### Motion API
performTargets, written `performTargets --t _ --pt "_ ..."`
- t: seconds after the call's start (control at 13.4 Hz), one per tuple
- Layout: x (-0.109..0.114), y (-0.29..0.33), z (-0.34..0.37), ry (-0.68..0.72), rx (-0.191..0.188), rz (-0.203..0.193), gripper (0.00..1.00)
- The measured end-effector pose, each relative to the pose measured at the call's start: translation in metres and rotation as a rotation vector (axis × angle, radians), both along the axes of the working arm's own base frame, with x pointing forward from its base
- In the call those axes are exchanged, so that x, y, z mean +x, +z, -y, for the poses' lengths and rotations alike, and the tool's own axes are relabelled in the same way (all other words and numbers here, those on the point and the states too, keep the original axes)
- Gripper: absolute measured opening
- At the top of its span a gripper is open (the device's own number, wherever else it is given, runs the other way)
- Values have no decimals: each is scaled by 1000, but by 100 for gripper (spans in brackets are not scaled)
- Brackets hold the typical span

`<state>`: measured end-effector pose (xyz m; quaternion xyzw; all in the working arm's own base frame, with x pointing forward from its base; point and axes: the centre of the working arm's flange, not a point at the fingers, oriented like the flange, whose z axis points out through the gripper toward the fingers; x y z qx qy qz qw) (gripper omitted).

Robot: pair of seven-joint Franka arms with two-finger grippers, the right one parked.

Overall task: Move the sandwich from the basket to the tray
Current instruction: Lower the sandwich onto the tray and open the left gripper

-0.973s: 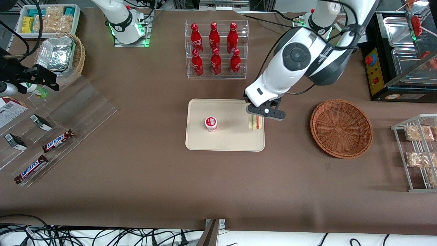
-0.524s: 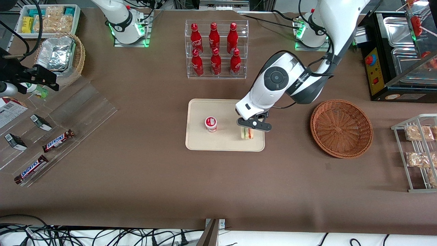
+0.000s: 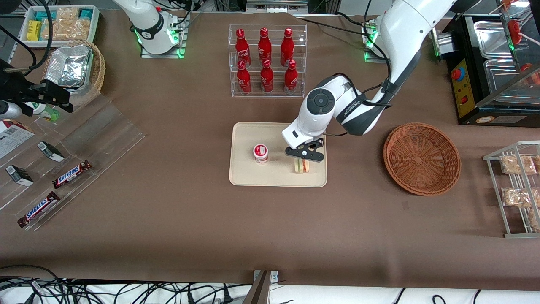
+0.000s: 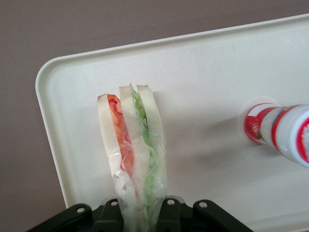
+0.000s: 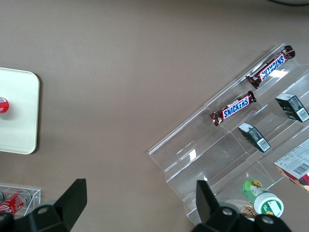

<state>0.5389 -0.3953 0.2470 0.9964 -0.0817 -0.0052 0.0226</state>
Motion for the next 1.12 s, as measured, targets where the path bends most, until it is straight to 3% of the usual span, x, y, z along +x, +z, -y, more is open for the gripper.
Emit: performTargets --t 0.45,0.9,1.12 --pt "-2 -17 -1 -10 19 -7 19" --pt "-5 -27 3 -12 13 -8 15" --pt "-6 -28 5 21 13 -11 26"
